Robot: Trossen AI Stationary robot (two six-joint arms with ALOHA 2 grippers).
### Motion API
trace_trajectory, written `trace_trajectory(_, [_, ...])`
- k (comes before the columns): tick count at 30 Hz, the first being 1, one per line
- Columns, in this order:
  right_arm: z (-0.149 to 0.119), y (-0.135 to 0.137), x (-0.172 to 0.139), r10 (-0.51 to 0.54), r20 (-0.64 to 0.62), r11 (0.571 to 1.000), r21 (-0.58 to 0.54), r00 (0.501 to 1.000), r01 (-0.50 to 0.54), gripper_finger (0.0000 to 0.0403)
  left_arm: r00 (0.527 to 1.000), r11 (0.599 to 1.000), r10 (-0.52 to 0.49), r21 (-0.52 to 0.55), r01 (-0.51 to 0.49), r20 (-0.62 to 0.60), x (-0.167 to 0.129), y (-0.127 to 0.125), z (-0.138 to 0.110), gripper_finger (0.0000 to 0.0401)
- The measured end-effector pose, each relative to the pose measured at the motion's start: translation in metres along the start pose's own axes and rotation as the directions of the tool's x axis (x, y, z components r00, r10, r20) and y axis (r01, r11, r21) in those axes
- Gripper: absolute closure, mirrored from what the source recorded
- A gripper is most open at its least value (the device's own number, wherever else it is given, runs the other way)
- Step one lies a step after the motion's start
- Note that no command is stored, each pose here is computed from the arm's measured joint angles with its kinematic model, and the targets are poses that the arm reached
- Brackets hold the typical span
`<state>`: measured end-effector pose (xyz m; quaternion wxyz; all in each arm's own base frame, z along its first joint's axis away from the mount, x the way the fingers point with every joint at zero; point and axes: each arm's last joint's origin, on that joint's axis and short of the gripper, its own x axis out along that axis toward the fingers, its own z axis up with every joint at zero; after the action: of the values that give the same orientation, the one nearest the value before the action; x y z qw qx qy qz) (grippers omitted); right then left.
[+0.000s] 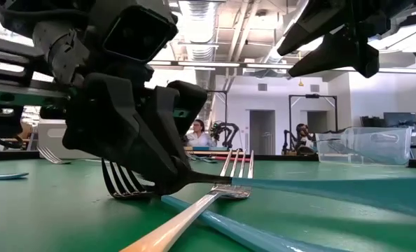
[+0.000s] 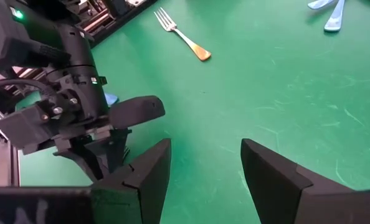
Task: Sort silverware by color (type)
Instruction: Put the blue fork into the transparent bin
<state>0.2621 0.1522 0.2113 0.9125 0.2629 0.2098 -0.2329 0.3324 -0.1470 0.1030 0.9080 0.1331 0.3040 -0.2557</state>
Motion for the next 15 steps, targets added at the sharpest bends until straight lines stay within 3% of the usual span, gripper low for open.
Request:
trace_trajectory(6, [0.000,0.000,0.000,-0.001,0.001,1.000,0.000,1.000,0.001,0.0185,1.000,1.000,0.022,0.016,-0.022,-0.012,-0.002,0.000,0.001,0.0393])
trace_trajectory(10, [0.000,0.000,0.000,-0.001,0.002,1.000,0.000,1.000,0.001,0.0185,0.983,0.982,0.183,0.049,-0.181,-0.032,-0.010,0.003,0.006,0.0397])
trace_trajectory(15, [0.003,0.003,0.001,0.018,0.022,0.999,-0.037,1.000,-0.017,0.0185,0.921,0.918,0.389,0.080,-0.388,-0.008,-0.031,0.010,0.025,0.0398])
